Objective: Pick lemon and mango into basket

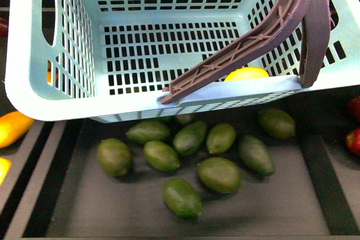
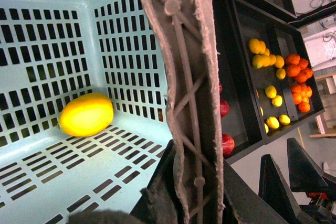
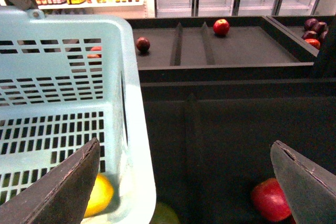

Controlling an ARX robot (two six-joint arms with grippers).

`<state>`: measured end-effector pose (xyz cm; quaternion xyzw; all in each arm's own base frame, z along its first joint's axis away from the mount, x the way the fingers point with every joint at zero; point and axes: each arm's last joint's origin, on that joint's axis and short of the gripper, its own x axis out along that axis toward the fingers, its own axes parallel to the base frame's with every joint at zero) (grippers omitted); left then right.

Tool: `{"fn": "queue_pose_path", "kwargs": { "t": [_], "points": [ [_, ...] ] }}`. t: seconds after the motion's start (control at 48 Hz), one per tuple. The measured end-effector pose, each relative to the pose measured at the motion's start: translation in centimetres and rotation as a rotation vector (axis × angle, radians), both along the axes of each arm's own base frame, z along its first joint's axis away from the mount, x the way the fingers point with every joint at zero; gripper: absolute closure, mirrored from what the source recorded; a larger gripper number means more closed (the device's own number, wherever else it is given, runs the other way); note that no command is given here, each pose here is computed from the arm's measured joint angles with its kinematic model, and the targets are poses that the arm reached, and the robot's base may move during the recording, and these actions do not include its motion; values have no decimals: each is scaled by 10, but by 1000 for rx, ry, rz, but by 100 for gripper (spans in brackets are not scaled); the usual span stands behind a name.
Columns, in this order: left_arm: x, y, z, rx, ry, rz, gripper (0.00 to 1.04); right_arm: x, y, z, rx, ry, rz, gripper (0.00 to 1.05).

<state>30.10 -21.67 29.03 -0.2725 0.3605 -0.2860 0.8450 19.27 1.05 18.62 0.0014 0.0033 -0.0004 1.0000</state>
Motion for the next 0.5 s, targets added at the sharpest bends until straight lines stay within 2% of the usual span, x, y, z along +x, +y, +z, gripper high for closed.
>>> {"fn": "queue_pose_path", "kwargs": {
  "t": [0.5],
  "points": [
    [0,0,0,1,0,0,98,0,0,0,0,0,-1,9]
  ]
}}
